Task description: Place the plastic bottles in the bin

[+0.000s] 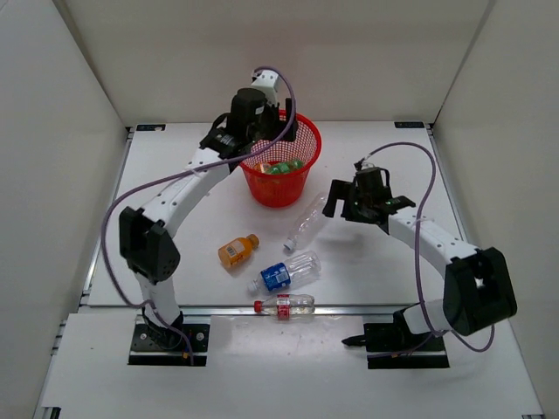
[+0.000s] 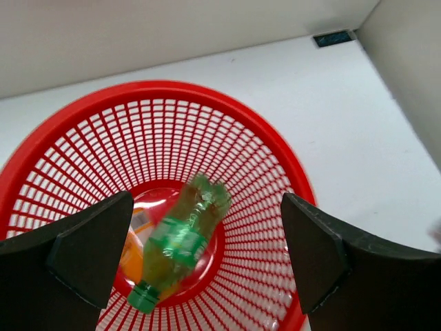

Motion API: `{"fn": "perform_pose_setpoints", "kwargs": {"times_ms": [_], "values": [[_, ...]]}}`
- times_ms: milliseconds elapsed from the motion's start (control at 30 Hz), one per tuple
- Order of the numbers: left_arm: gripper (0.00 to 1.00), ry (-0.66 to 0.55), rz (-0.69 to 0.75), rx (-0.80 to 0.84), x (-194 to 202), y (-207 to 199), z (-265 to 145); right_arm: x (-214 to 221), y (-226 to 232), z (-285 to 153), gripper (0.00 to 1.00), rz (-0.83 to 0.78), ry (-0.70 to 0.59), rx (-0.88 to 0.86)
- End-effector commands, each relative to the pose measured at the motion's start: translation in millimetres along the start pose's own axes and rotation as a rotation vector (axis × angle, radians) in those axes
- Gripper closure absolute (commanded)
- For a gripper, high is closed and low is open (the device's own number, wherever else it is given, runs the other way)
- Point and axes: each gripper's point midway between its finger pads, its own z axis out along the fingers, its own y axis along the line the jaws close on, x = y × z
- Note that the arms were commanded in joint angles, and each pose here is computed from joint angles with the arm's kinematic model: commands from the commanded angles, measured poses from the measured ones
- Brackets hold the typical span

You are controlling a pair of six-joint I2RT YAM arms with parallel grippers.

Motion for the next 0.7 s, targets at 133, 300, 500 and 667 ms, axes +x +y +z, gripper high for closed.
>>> {"fn": "perform_pose_setpoints", "kwargs": {"times_ms": [133,300,500,667], "values": [[0.02,-0.148,-0.033,0.014,-35,10,-135,-43,53,35,0.01,0.105,-0.114,-0.073],[0.01,-0.019,-0.124,-0.128,47,64,-191,-32,56,64,0.01,0.146,-0.092,0.011],[0.01,0.157,-0.248,-0.232,154,115,-230,-6,48,93,0.01,0.202,-0.102,0.024],[0.02,0.188,-0.321,-0.240,183,120,-242,2,35,107,0.06,0.194,-0.131,0.100]]}}
